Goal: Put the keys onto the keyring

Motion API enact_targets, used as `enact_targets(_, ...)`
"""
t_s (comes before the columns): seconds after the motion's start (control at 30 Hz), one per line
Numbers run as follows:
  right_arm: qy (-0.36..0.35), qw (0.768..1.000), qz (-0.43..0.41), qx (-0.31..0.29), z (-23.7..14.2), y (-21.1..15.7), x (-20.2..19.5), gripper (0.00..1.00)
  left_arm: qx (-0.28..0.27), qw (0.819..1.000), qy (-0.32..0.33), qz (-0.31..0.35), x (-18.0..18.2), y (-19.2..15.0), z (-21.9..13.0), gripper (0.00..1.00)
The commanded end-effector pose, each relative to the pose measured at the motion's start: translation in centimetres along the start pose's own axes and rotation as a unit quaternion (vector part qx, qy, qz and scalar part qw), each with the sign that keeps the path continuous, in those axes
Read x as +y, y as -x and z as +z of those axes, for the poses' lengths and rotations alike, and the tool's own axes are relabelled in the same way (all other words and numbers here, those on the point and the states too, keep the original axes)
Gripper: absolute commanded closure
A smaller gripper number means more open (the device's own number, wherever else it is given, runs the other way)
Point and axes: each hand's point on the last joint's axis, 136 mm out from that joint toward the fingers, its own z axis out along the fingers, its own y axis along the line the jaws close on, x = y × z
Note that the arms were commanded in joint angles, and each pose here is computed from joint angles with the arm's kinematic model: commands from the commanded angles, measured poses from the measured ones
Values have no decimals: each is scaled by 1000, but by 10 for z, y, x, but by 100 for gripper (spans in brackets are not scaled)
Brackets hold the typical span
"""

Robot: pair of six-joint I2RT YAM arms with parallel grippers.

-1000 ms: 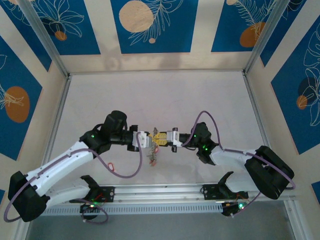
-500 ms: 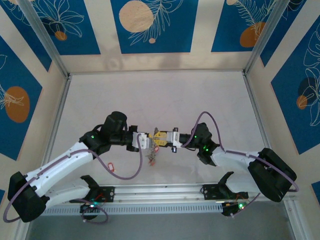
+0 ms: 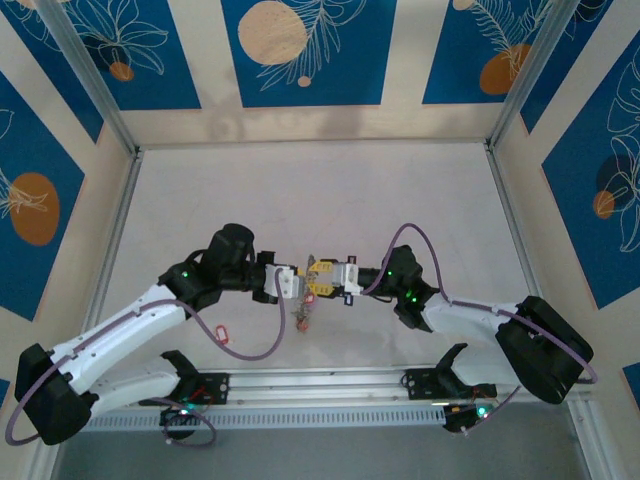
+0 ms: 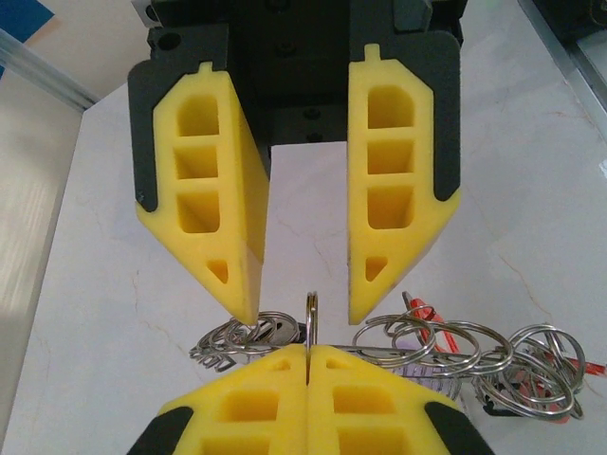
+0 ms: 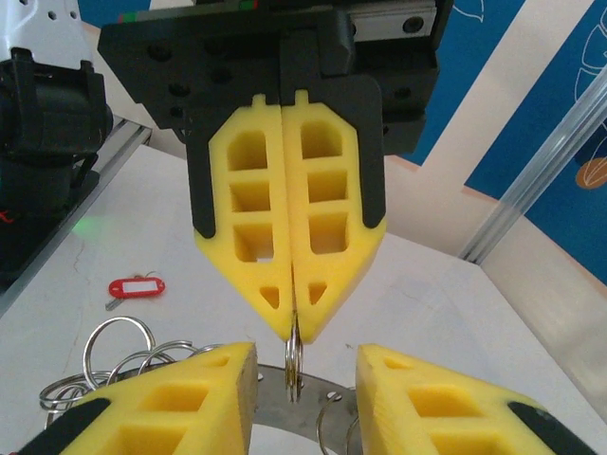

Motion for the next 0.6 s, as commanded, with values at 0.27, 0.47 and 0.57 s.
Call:
enact_targets(0.27, -3, 1000, -8, 12, 6, -1, -3, 72, -19, 999, 11, 28, 7, 19, -8, 100)
enact_targets(0.47, -6, 1000, -8, 17, 10, -1, -5, 86, -11, 1000, 4, 15, 8, 16, -3, 100)
enact_targets(0.57, -4, 1000, -11, 16, 11, 0, -5, 95, -7, 1000, 2, 11, 10, 16, -2, 100)
